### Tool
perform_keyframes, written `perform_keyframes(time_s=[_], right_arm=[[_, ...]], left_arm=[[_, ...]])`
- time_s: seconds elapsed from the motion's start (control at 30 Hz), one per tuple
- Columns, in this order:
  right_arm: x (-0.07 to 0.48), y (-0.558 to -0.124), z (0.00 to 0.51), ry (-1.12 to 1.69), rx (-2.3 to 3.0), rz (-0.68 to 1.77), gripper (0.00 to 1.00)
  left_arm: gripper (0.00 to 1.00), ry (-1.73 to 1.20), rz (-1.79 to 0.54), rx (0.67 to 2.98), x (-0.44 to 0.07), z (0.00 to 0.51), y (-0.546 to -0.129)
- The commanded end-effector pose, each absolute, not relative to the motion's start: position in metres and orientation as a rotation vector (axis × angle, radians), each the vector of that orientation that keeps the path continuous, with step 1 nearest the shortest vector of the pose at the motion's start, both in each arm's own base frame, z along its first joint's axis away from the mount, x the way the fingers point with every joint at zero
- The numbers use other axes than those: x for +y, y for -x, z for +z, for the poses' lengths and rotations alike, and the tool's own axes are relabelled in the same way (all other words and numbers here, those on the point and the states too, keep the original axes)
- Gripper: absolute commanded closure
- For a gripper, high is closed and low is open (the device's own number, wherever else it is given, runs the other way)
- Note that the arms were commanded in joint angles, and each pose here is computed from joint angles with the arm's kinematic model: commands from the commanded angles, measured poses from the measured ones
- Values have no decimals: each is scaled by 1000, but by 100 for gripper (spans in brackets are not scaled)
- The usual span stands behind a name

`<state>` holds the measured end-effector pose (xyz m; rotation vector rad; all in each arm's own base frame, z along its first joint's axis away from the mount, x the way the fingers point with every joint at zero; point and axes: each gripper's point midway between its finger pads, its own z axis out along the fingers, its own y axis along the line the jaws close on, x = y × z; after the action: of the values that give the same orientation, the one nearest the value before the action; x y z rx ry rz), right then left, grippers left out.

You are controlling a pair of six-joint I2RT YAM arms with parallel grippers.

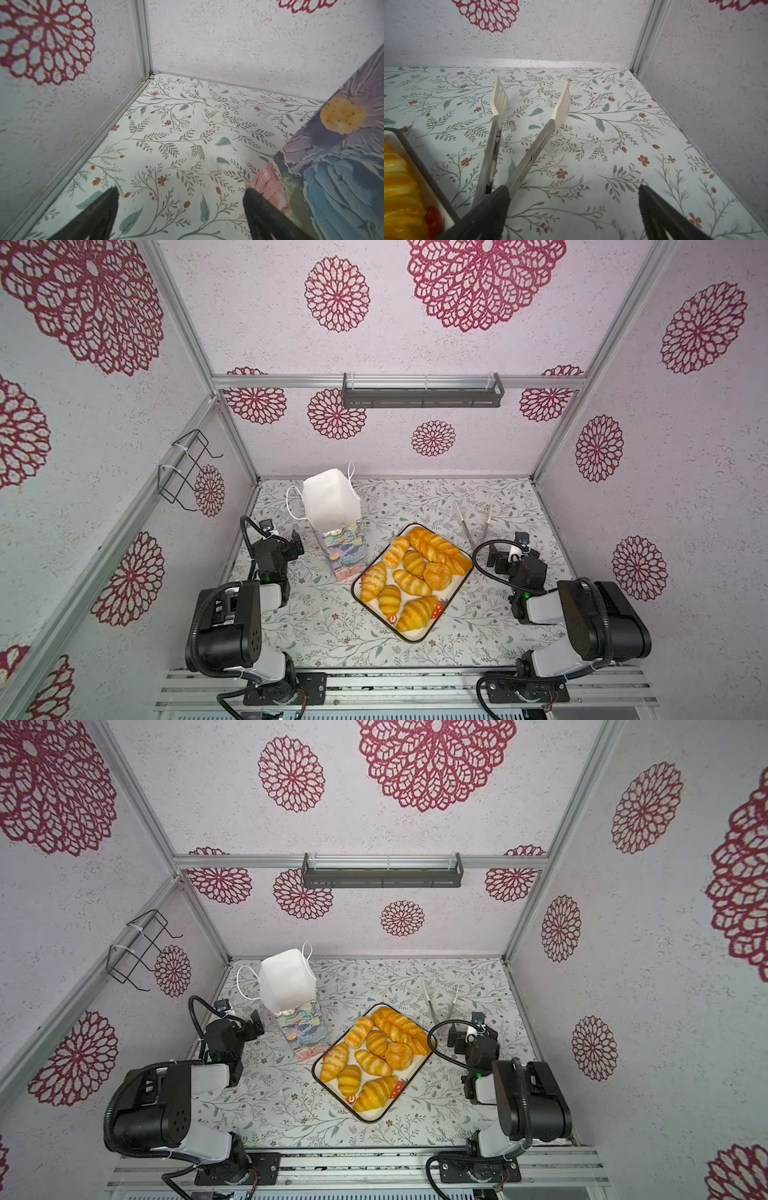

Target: Place the fake bread into the paper bag

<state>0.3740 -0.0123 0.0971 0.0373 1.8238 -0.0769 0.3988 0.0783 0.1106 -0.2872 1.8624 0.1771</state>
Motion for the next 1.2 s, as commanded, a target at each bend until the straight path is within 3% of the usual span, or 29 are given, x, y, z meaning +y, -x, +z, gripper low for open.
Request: perform_keyframes(time_s=[0.0,1.17], right_arm=[[-12,-381,112,-49,1773,-61,1],[-13,-378,115,-57,1761,-67,1]], left_arm=[[3,257,175,1839,75,118,-404],[3,348,207,1809,88,121,-398]])
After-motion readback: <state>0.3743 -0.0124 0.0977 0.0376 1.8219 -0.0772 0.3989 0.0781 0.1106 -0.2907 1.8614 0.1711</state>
